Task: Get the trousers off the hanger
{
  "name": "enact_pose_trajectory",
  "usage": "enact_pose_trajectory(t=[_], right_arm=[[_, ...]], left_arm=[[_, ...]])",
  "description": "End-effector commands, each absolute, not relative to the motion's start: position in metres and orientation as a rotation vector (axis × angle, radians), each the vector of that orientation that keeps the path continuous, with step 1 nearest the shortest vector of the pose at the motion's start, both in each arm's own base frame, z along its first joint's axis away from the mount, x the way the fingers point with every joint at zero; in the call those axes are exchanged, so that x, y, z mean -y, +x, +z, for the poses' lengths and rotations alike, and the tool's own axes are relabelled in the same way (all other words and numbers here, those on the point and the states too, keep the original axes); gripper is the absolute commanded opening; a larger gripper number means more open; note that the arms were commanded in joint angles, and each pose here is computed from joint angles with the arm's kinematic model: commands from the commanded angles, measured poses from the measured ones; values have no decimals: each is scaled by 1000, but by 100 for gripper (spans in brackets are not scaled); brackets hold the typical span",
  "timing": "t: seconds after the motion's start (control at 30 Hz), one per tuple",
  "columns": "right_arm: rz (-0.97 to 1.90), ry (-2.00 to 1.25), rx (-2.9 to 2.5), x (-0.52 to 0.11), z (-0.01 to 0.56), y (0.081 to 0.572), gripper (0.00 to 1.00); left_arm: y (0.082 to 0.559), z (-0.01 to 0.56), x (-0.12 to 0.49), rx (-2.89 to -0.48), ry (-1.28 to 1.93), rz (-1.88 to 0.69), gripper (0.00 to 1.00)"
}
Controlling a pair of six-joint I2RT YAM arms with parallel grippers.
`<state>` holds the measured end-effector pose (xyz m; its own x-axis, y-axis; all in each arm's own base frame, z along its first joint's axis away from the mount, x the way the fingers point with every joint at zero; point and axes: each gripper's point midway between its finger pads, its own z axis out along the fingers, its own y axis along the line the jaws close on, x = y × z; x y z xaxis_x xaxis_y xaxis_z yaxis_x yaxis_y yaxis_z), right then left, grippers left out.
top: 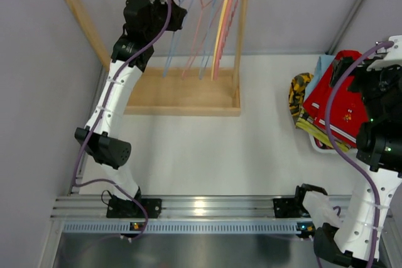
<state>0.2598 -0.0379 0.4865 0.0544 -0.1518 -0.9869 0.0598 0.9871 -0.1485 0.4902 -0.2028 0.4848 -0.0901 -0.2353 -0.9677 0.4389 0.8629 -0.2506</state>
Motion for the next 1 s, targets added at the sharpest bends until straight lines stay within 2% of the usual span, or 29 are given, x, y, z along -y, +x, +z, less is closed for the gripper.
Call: enact_pose_trajectory(t=[0.0, 0.5, 0.73, 0.87, 0.97], right_arm=[[-132, -56, -1528, 37, 479, 260, 99], [-120, -53, -1535, 36, 469, 261, 99], [-119, -58, -1532, 35, 468, 259, 99], [-121, -60, -1528, 35, 470, 258, 100], [-114, -58, -1531, 34, 468, 259, 99]], left_arm=[[485, 514, 216, -1459, 202, -574, 0], [491, 489, 267, -1490, 271, -596, 0], [489, 492, 270, -1479, 264, -576, 0], [482, 499, 259, -1471, 246, -545, 15], [473, 505, 251, -1462, 244, -527, 21]])
